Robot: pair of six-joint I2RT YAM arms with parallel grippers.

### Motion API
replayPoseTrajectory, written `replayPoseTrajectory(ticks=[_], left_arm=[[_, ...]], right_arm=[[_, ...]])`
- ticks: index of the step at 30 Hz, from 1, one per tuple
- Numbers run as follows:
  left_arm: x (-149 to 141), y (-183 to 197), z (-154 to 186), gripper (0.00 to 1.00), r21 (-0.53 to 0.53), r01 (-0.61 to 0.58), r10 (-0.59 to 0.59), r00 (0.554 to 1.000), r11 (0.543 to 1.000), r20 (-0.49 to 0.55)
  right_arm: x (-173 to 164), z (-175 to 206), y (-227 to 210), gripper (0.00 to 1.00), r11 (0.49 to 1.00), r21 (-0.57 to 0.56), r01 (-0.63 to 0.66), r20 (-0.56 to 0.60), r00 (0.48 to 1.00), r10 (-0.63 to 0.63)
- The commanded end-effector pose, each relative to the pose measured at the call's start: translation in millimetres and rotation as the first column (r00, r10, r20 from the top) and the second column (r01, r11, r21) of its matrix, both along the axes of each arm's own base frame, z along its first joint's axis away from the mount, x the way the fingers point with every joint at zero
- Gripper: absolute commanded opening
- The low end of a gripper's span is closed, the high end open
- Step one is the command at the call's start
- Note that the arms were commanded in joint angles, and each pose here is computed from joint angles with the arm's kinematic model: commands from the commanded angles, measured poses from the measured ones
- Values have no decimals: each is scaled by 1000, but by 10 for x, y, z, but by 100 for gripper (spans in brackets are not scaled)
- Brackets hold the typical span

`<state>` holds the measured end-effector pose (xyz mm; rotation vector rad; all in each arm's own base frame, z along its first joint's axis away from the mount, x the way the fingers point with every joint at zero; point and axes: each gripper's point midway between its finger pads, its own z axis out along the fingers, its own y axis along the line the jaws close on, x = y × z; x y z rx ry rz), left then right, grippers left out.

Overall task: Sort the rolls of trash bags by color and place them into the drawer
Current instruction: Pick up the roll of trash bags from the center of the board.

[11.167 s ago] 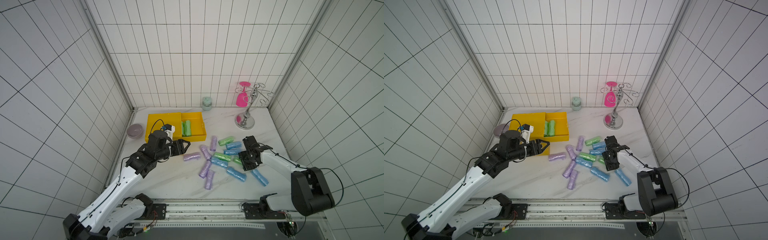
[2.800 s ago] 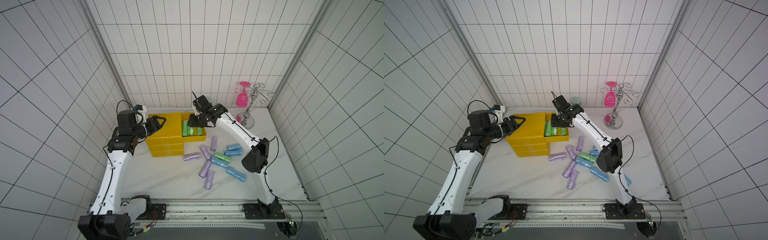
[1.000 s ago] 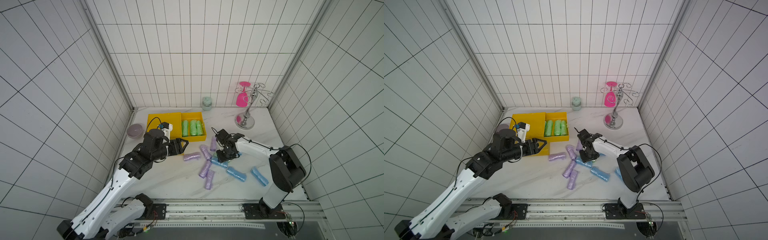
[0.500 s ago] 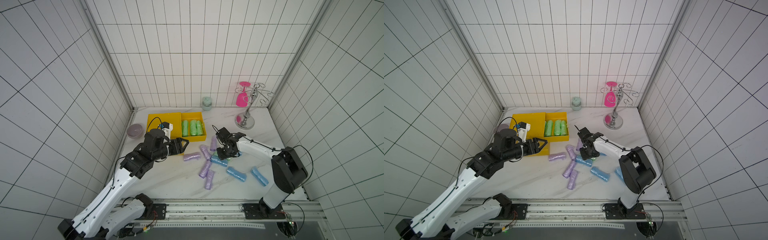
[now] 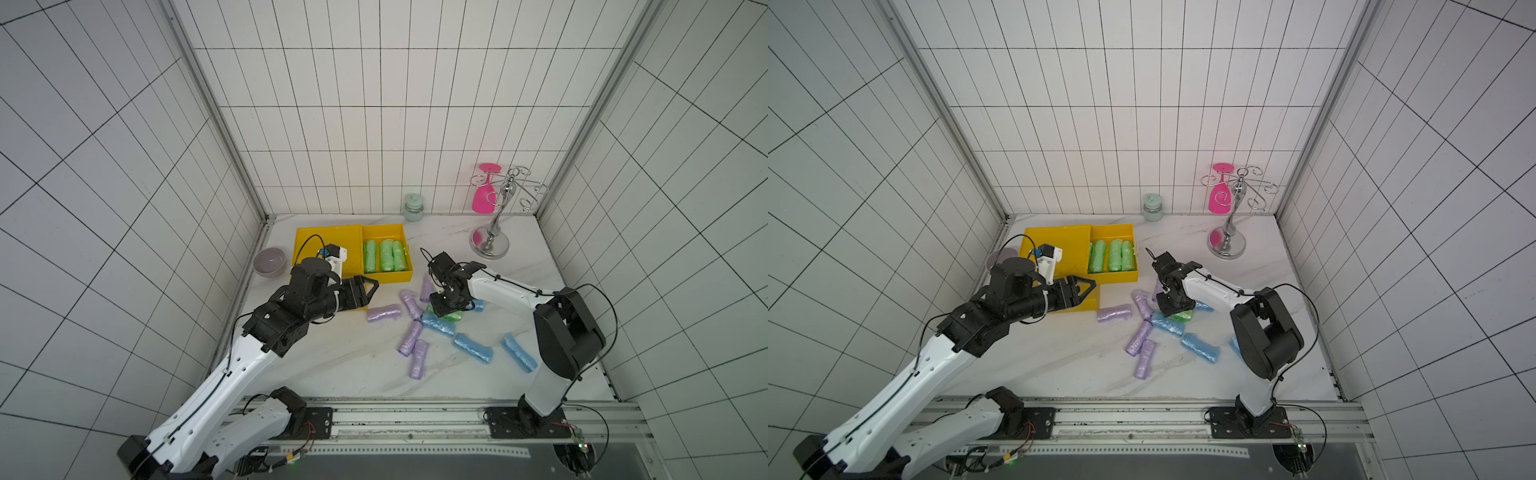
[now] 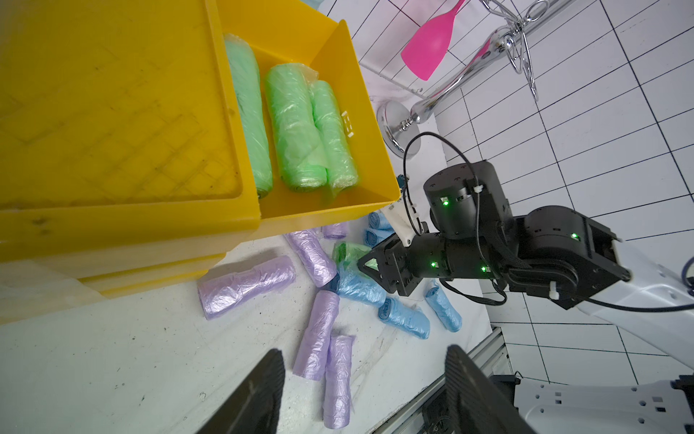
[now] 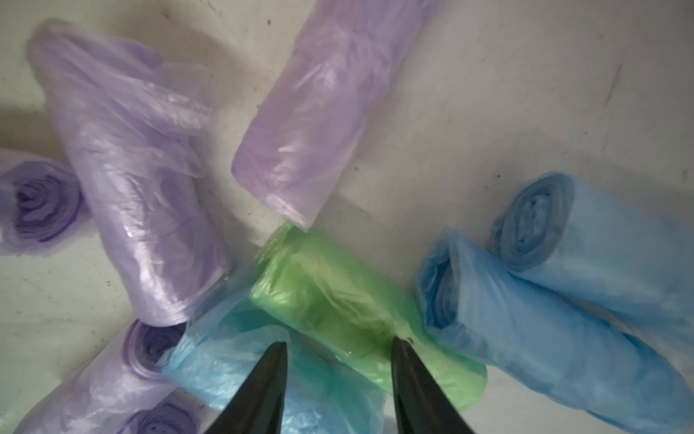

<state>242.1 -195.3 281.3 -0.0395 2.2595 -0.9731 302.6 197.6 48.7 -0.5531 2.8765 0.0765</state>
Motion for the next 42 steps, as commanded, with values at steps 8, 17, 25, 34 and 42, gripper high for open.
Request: replayPoseTrajectory(ticks=[8,17,25,34,42], left_arm=[[-10,-21,2,67,-15,7,-6,1000,1000,8],[-1,-28,-6,67,-12,8,-7,1000,1000,6],[5,-32,10,67,-16,8,-8,1000,1000,10],[12,-40,31,67,-18,11,-10,1000,1000,13],[1,-48,56,67,-29,14,-13,1000,999,16]], right_arm=[[204,-54,-150,52,998,-36,56,2,998,-56],[178,-217,-242,52,996,-49,81,-54,995,-84],[209,-190,-223,53,996,-43,84,-46,995,-86],[124,60,-85,50,985,78,151,-64,987,-147],[81,391,25,48,956,201,216,-54,976,-209]])
